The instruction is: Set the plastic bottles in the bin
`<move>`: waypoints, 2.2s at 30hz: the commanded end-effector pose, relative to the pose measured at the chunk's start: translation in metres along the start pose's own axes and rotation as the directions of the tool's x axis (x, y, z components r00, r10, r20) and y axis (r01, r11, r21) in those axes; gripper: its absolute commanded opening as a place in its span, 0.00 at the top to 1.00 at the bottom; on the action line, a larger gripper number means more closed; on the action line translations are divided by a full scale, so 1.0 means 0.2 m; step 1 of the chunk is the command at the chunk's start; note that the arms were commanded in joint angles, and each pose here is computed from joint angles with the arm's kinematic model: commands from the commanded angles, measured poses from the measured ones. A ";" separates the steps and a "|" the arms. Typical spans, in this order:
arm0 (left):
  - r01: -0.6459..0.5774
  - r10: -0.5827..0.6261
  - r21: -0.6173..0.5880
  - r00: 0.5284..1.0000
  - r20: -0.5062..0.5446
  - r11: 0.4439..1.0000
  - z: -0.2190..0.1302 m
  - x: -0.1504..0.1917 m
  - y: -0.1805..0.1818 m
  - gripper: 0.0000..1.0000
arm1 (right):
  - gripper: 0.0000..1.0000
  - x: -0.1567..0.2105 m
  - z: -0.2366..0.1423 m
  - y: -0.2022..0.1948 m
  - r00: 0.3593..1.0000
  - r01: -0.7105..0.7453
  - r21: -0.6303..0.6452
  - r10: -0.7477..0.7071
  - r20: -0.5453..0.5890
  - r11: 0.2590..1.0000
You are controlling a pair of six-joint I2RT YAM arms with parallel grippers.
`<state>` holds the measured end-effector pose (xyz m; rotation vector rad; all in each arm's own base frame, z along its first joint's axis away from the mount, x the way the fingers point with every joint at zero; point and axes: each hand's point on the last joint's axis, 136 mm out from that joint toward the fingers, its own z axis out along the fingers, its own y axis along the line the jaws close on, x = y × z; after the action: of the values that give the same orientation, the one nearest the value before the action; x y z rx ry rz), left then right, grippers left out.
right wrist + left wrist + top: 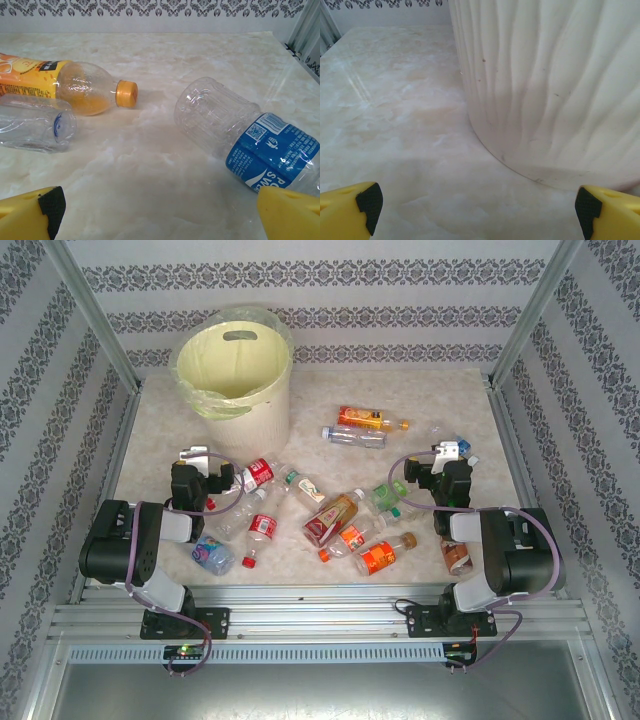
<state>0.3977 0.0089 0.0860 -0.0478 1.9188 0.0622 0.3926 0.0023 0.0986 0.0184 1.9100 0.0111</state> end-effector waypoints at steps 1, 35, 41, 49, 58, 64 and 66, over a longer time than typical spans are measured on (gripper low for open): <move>-0.006 0.006 0.002 1.000 -0.003 1.000 0.01 -0.01 0.01 0.00 | 0.02 -0.04 0.01 0.00 1.000 0.001 0.001 -0.001 0.019 1.000; 0.030 -0.029 -0.095 1.000 0.012 0.995 -0.19 -0.29 0.07 0.00 | 0.02 -0.29 -0.13 0.00 0.971 -0.167 0.082 0.178 -0.158 0.983; 0.137 -0.142 -0.069 0.987 -0.079 0.988 -0.35 -0.38 -0.04 0.00 | 0.02 -0.36 -0.25 0.10 0.937 -0.250 0.115 0.270 -0.221 0.962; 0.238 -0.181 0.166 0.937 -0.300 0.957 -0.59 -0.41 -0.41 0.00 | 0.02 -0.38 -0.32 0.45 0.921 -0.204 -0.150 0.137 -0.364 0.967; 0.292 -0.042 0.679 0.932 -0.360 0.674 -0.87 -0.68 -1.01 0.00 | 0.02 -0.40 -0.29 0.69 0.910 -0.110 -0.414 -0.076 -0.408 0.904; 0.266 0.044 0.776 0.935 -0.353 0.571 -0.95 -0.81 -1.21 0.00 | 0.02 -0.40 -0.13 0.75 0.877 -0.024 -0.471 -0.207 -0.433 0.882; 0.235 0.046 0.774 0.946 -0.322 0.587 -0.92 -0.84 -1.23 0.00 | 0.03 -0.38 -0.07 0.77 0.858 0.018 -0.476 -0.258 -0.445 0.879</move>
<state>0.3059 -0.2372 0.2965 0.4202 2.0858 -0.9361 0.4032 0.1442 0.1838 -0.3536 2.3512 0.4286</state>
